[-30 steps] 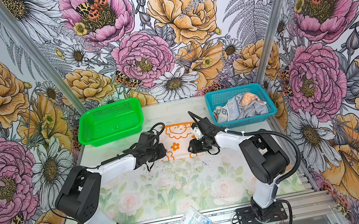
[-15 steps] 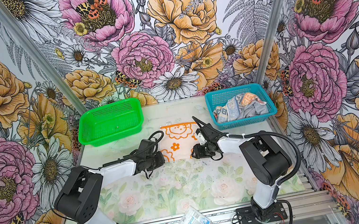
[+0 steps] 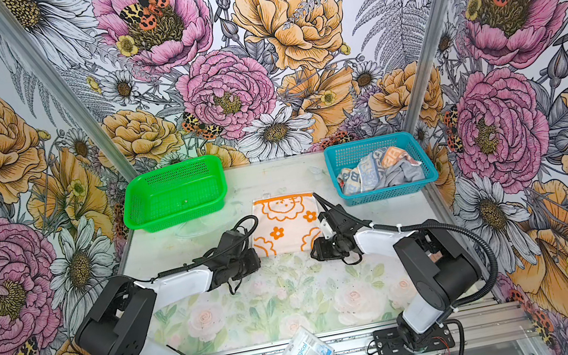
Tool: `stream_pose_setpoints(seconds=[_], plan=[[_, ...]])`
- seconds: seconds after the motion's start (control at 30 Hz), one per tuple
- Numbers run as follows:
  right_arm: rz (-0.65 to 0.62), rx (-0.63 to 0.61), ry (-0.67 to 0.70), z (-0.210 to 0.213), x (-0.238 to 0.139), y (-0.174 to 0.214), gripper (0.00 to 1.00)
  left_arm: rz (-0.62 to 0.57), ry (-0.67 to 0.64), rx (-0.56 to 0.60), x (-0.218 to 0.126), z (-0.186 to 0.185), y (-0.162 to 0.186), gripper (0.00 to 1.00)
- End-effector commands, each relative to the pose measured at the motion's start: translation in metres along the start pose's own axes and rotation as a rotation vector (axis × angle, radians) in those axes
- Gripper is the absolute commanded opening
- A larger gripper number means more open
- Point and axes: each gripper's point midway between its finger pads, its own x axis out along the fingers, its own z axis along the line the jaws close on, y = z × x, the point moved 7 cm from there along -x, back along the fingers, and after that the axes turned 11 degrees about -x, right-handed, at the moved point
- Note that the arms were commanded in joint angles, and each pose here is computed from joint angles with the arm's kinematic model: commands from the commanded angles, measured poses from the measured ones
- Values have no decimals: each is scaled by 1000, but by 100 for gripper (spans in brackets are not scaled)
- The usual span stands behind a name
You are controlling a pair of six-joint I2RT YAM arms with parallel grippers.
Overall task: Fold and stack the towels
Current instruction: 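Lower both grippers to the folded towel's edge nearest the robot, then pinch the folded towel's near edge corners with both grippers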
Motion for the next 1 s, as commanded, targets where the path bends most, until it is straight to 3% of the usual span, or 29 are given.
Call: stream_pose_setpoints(seconds=[0.0, 0.2, 0.3, 0.4, 0.53, 0.97], plan=[[37, 55, 35, -6, -6, 24, 47, 106, -164, -13, 5, 38, 39, 13], [19, 71, 46, -5, -19, 43, 47, 84, -135, -37, -15, 40, 57, 15], [-8, 58, 66, -5, -22, 35, 48, 32, -94, -57, -24, 36, 42, 32], [-16, 36, 64, -3, -18, 18, 49, 32, 22, -110, -22, 29, 21, 39], [-59, 14, 41, -2, -13, -6, 49, 38, 137, -186, -13, 22, -3, 41], [-107, 90, -14, -21, -1, -25, 50, 73, 116, -265, 17, 28, -18, 44]])
